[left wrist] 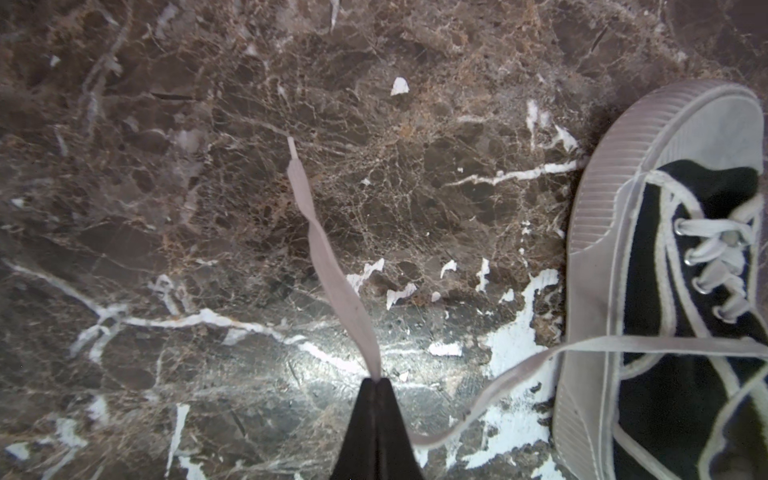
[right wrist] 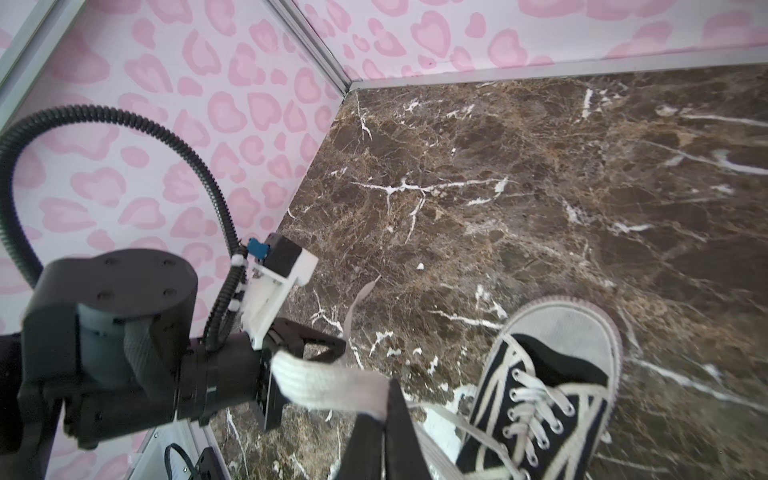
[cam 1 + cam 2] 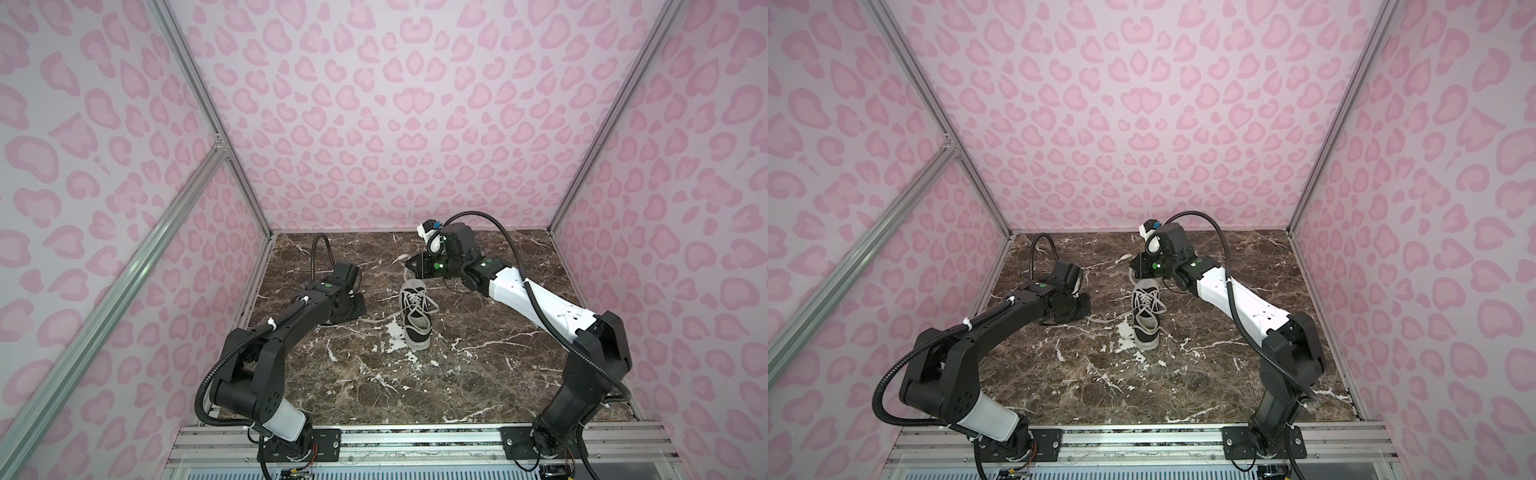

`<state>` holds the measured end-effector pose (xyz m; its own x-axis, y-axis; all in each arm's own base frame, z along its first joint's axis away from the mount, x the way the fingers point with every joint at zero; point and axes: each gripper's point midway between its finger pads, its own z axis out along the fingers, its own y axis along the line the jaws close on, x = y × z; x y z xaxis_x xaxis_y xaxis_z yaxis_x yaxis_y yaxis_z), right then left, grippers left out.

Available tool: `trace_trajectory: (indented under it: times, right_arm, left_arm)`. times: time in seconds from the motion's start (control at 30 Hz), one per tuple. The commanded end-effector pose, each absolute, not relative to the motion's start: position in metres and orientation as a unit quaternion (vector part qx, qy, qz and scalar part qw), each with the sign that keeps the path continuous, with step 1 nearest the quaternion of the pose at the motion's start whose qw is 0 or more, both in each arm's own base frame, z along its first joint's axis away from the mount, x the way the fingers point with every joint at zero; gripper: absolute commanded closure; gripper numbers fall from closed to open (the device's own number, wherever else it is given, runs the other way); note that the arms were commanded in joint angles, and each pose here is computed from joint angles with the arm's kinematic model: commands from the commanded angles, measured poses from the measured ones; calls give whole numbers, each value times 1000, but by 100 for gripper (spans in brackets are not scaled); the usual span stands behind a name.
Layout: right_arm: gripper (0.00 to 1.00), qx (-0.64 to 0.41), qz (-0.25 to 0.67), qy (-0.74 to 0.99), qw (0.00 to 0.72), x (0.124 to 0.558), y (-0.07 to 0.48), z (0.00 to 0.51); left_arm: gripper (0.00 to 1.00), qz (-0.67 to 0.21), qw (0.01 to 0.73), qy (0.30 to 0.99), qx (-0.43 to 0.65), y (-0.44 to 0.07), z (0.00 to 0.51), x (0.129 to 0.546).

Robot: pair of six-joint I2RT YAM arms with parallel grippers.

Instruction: Tie the shoes

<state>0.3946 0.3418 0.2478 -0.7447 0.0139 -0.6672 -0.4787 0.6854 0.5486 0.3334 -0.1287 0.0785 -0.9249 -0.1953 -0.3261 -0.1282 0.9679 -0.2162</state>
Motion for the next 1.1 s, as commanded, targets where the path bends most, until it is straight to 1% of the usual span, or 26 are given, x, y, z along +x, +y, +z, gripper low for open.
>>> trace_trajectory:
  times: [0.0,0.2,0.37,0.63,0.73,0.83,0.87,1.0,1.07]
  right_arm:
    - [94,-149,389,847,331,404,361,248]
    - [94,-159,410,848,297,416,396,222]
    - [94,-166,421,846,282,415,423,210]
    - [93,-166,418,856,253,411,441,178]
    - [85,-164,412,864,239,412,443,166]
    - [66,-162,397,874,229,412,443,159]
    - [61,-161,391,877,228,412,442,158]
    - [48,-152,366,886,239,418,428,163]
    - [44,-147,361,888,244,421,420,168]
  left_arm:
    - [96,-105,180,974,-91,-131,77,333]
    - [96,-104,180,974,-94,-131,73,327]
    - [96,-104,180,973,-100,-128,73,323]
    - [96,-103,179,973,-101,-127,71,317]
    - [96,-103,179,973,-103,-127,71,317]
    - [96,-103,179,973,-105,-127,70,316]
    - [96,-103,179,973,-106,-126,70,315]
    - [96,-101,179,973,-108,-125,68,313]
    - [96,-100,178,973,-109,-125,67,312]
